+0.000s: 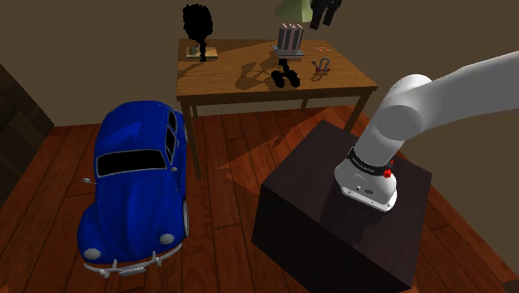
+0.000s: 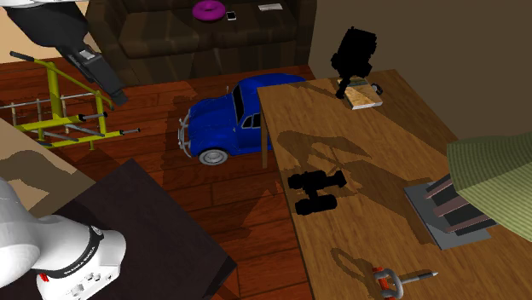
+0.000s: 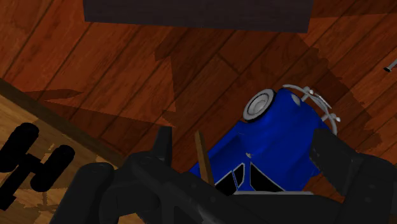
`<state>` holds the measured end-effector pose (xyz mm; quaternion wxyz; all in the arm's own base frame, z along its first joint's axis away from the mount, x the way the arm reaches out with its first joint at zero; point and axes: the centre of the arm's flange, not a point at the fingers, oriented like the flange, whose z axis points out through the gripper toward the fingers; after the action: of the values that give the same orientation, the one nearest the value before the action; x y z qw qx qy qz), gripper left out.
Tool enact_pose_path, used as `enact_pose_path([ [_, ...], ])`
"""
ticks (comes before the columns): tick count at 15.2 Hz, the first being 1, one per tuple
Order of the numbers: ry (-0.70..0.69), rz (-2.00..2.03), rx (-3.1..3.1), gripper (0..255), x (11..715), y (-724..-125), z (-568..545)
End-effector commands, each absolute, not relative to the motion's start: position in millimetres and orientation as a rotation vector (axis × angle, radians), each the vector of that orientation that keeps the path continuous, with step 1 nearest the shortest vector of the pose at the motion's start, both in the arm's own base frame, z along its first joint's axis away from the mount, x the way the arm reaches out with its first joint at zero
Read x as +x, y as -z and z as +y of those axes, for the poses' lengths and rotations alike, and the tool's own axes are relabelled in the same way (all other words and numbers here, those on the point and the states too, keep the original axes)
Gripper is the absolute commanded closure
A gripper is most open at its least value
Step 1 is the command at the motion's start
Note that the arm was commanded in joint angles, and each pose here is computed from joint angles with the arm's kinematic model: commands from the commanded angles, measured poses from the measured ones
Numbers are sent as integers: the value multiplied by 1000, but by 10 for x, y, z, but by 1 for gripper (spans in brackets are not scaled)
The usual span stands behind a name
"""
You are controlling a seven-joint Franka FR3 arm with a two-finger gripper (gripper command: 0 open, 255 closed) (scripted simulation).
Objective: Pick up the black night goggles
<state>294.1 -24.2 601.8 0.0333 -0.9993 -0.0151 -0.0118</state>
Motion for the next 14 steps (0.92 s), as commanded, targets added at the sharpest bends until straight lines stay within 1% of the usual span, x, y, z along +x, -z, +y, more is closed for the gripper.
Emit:
enact_pose_path([
  [1,36,-47,-3074,0,2941,-6018,-242],
  [14,54,275,-3088,0,4015,-5064,-1099],
])
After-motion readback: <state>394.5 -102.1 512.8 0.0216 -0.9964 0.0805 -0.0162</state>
